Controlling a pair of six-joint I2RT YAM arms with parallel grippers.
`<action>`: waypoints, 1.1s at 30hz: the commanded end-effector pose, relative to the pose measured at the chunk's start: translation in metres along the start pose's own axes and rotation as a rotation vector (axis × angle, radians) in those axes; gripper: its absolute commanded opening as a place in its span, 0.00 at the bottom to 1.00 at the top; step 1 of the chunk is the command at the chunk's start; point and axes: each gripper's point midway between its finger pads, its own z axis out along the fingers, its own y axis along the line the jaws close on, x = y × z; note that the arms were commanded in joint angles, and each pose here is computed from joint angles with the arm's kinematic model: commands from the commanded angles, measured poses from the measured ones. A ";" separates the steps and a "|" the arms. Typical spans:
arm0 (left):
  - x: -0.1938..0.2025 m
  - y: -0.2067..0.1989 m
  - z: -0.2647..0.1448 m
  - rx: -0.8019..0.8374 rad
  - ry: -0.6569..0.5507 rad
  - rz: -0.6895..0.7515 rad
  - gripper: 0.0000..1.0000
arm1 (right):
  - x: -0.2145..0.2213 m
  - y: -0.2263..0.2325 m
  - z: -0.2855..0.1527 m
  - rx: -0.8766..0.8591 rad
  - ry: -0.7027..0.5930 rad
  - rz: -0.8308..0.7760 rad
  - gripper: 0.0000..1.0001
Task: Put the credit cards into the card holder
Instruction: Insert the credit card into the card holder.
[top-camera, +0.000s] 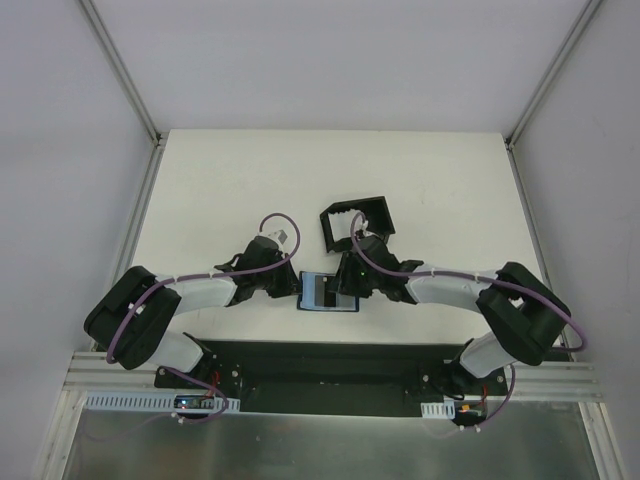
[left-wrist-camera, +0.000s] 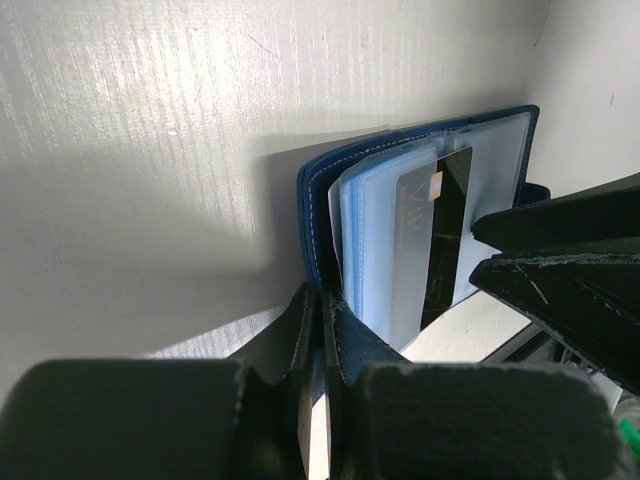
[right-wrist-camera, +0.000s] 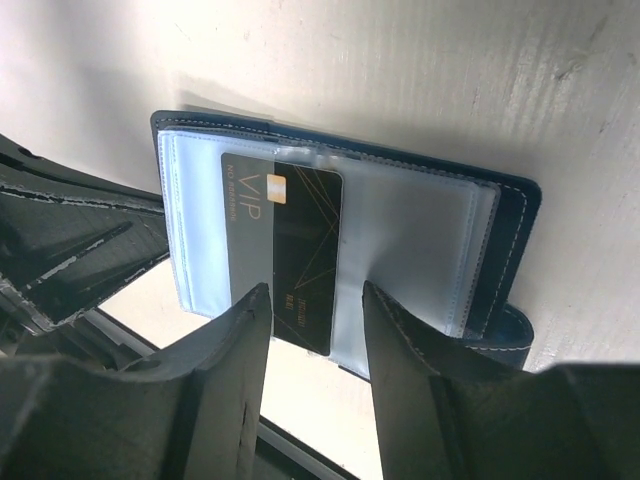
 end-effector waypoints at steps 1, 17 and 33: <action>0.029 0.048 -0.002 -0.185 0.088 0.020 0.00 | 0.007 -0.003 0.003 0.024 0.045 -0.035 0.45; 0.029 0.045 -0.001 -0.169 0.090 0.017 0.00 | 0.007 0.064 0.019 -0.234 0.075 -0.036 0.40; 0.021 0.034 -0.009 -0.138 0.056 0.024 0.00 | -0.039 0.039 -0.027 -0.126 -0.088 -0.111 0.47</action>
